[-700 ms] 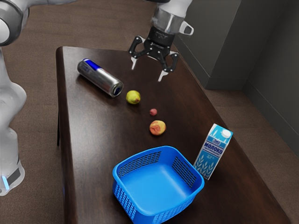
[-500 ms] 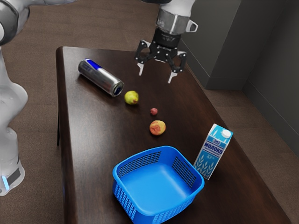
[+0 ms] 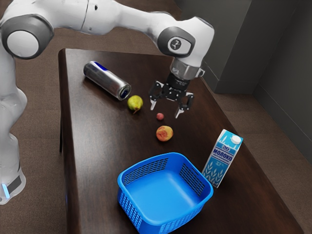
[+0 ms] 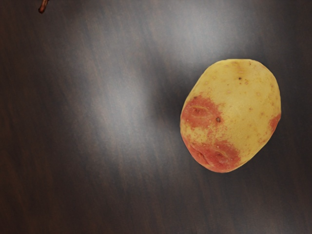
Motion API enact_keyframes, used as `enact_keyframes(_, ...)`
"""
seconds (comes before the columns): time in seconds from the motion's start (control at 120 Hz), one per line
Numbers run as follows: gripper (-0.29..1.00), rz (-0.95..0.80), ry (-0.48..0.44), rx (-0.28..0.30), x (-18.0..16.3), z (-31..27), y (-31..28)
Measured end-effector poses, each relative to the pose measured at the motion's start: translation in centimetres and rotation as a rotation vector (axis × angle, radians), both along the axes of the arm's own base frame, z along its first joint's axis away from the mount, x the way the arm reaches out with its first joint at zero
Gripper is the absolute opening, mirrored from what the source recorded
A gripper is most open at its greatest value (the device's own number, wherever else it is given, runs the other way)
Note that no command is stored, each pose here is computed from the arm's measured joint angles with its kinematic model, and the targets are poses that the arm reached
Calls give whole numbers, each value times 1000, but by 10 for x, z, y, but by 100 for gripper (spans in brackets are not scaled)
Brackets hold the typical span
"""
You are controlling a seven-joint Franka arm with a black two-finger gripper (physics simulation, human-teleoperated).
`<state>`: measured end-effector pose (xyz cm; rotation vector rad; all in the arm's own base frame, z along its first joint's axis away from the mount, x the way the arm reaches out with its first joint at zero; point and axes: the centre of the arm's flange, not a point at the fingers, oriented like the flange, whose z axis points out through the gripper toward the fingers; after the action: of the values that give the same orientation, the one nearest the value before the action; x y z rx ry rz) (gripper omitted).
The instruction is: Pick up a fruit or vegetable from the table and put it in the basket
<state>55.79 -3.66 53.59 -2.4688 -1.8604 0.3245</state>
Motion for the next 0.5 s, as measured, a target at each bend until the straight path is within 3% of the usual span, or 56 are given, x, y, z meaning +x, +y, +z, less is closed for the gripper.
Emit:
enact_keyframes(0.283, 70, 4, -37, -18, 10, -62, 17)
enact_keyframes(0.5, 70, -18, -94, -24, 13, -70, 19)
